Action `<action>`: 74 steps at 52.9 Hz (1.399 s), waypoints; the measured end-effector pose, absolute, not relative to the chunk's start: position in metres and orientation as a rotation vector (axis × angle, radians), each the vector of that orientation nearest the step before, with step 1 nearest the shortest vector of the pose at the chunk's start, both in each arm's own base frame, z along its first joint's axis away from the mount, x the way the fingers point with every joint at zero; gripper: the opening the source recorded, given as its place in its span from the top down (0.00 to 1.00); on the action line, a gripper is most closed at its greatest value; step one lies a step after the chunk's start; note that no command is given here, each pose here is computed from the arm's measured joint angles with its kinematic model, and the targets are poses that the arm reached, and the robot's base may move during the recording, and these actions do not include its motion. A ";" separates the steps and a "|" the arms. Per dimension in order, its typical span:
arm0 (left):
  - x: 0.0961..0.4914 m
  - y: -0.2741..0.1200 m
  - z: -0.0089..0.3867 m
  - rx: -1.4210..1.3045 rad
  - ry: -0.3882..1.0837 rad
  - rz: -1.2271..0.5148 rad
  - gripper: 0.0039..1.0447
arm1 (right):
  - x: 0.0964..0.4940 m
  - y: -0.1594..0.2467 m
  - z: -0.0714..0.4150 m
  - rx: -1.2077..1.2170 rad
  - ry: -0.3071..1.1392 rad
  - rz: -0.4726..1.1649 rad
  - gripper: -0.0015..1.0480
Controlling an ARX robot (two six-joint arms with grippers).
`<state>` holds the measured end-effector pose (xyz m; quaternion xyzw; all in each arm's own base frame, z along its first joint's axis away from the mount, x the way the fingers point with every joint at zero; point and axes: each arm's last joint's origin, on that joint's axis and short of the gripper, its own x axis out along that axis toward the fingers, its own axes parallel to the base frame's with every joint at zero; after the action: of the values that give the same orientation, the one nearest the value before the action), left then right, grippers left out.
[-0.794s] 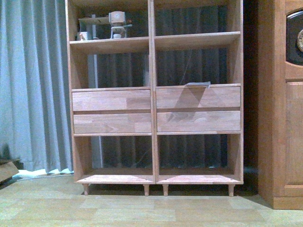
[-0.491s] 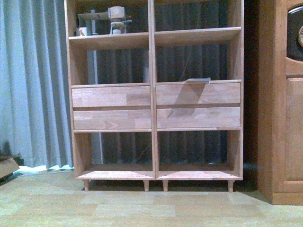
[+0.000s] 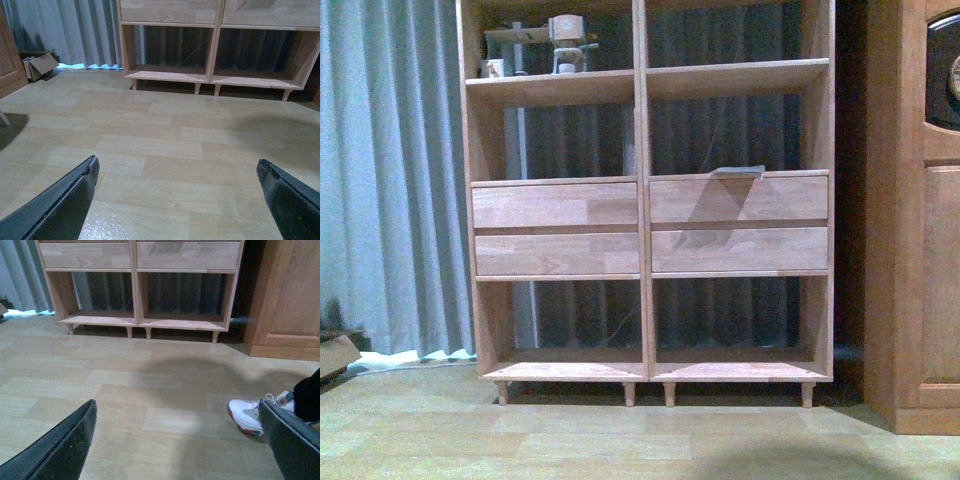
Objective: Organize books on shelf
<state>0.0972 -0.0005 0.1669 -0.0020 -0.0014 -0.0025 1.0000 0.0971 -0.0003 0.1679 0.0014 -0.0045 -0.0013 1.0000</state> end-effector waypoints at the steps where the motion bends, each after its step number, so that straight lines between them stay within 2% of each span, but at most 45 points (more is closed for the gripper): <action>1: 0.097 -0.001 0.167 -0.004 -0.003 -0.005 0.07 | 0.097 0.000 0.168 0.003 -0.009 -0.003 0.07; 74: 0.097 -0.001 0.167 -0.004 -0.003 -0.005 0.07 | 0.097 0.000 0.168 0.003 -0.009 -0.003 0.07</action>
<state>0.0972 -0.0005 0.1669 -0.0020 -0.0014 -0.0027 1.0000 0.0971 -0.0003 0.1679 0.0014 -0.0045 -0.0013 1.0000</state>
